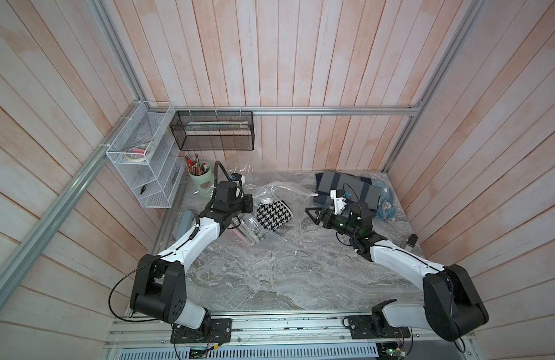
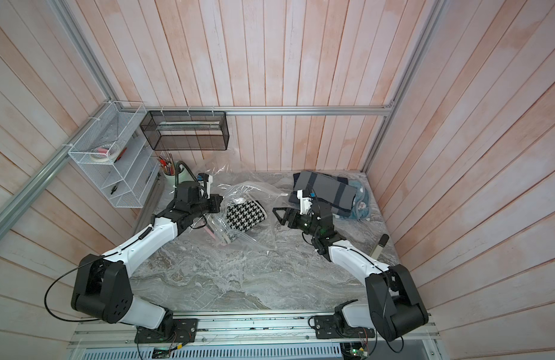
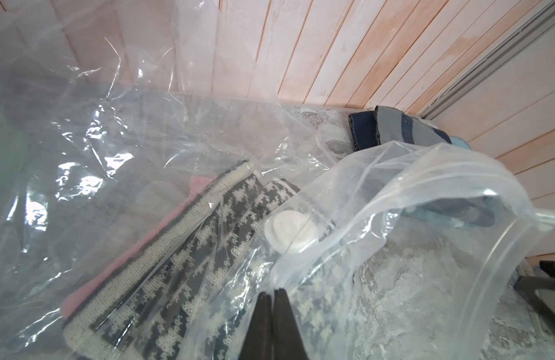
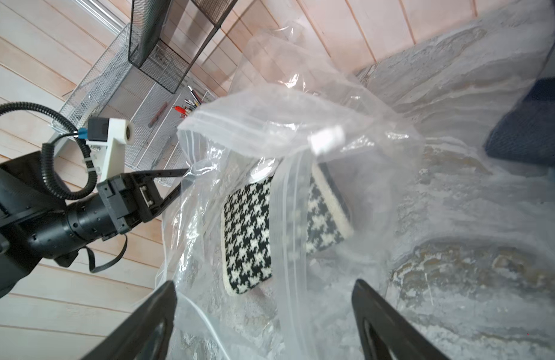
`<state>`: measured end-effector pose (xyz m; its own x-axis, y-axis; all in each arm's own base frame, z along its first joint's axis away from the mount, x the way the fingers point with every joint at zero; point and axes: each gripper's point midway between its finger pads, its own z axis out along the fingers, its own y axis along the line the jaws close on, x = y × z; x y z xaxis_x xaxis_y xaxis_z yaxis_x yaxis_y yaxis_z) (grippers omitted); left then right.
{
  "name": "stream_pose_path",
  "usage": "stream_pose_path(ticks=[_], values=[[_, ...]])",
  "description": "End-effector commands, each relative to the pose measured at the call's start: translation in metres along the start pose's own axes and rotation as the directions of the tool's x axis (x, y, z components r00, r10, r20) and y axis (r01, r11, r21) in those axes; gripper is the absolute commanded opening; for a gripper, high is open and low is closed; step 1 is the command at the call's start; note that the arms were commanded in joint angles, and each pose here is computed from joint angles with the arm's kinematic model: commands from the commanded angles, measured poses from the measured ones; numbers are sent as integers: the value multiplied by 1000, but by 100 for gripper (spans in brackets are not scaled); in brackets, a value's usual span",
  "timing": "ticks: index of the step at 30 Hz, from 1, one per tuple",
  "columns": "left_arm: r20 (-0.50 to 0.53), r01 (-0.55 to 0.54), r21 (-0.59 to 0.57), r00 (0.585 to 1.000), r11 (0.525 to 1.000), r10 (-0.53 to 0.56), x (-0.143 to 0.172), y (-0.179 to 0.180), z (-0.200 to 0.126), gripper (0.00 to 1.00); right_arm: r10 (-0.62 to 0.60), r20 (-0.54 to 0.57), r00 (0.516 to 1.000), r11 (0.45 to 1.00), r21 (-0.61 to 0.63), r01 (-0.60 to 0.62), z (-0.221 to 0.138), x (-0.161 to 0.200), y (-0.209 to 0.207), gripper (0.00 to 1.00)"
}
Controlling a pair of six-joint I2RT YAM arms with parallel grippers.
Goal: Take the blanket out of the vacuum bag
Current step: Place the blanket at the corner of the board, then take out the blanket from the vacuum bag.
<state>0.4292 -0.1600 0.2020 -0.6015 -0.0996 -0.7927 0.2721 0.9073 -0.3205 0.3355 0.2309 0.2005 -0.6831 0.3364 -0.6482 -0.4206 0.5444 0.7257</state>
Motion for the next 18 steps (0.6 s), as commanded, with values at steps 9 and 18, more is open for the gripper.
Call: stream_pose_path(ticks=[9,18], values=[[88,-55,116,995,992,45,-36,-22,10,0,16,47,999,997,-77,-13,-4,24,57,82],[122,-58,164,992,985,38,-39,-30,9,0,116,15,993,991,-76,-114,27,50,55,80]])
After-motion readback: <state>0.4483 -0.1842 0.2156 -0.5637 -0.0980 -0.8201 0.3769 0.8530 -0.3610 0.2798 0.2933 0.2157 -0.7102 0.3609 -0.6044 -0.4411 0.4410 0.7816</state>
